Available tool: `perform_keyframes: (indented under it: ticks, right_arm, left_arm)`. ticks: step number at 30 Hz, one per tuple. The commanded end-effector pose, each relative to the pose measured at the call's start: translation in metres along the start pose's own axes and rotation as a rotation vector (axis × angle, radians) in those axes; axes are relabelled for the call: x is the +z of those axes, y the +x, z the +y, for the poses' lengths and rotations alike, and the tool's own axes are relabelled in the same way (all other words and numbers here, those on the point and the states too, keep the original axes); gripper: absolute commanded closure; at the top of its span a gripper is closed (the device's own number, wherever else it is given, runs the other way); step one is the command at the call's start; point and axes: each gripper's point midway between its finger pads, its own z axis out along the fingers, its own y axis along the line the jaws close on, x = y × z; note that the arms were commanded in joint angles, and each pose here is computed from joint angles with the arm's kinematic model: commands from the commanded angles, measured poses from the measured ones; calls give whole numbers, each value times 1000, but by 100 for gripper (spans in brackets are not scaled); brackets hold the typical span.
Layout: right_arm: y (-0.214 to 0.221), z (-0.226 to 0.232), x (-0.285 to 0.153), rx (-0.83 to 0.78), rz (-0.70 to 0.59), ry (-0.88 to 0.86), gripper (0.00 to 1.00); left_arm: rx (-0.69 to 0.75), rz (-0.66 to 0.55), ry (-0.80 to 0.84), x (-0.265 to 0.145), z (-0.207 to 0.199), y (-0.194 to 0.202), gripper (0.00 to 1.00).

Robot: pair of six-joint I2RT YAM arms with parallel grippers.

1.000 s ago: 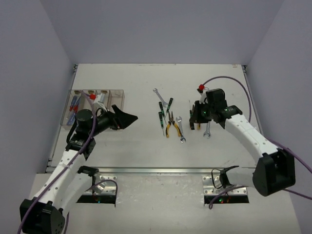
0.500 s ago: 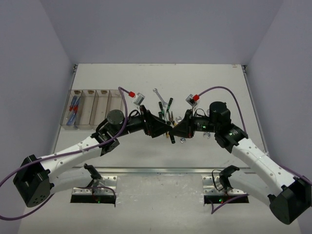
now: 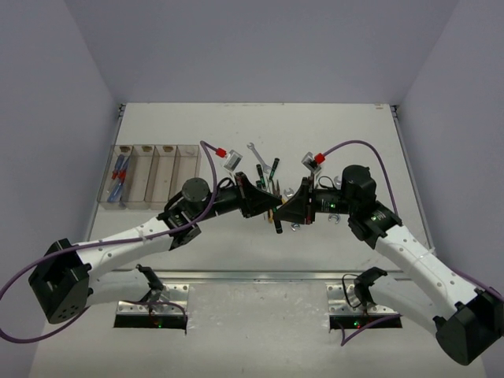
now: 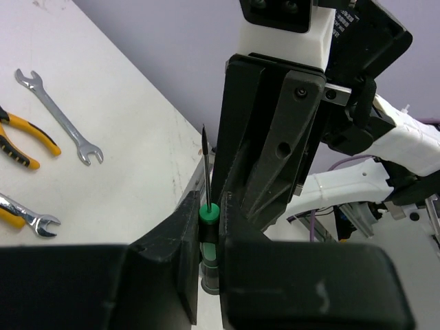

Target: Sort the tools into containers

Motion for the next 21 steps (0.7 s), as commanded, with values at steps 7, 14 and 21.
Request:
perform_keyframes:
  ticks: [7,14,21]
  right_arm:
    - [-10,-6,1,-46,-40,42,51]
    - [-12,-83,-49,-28,-85,626,1]
    - [15,-142,-100,21,-89,1012,1]
  left_arm:
    - [105,-130,-71,-4,-8,-39,100]
    - [278,-211,-814,-64,91,-134,100]
    - [483,-353,-1496,-192,178,-249,100]
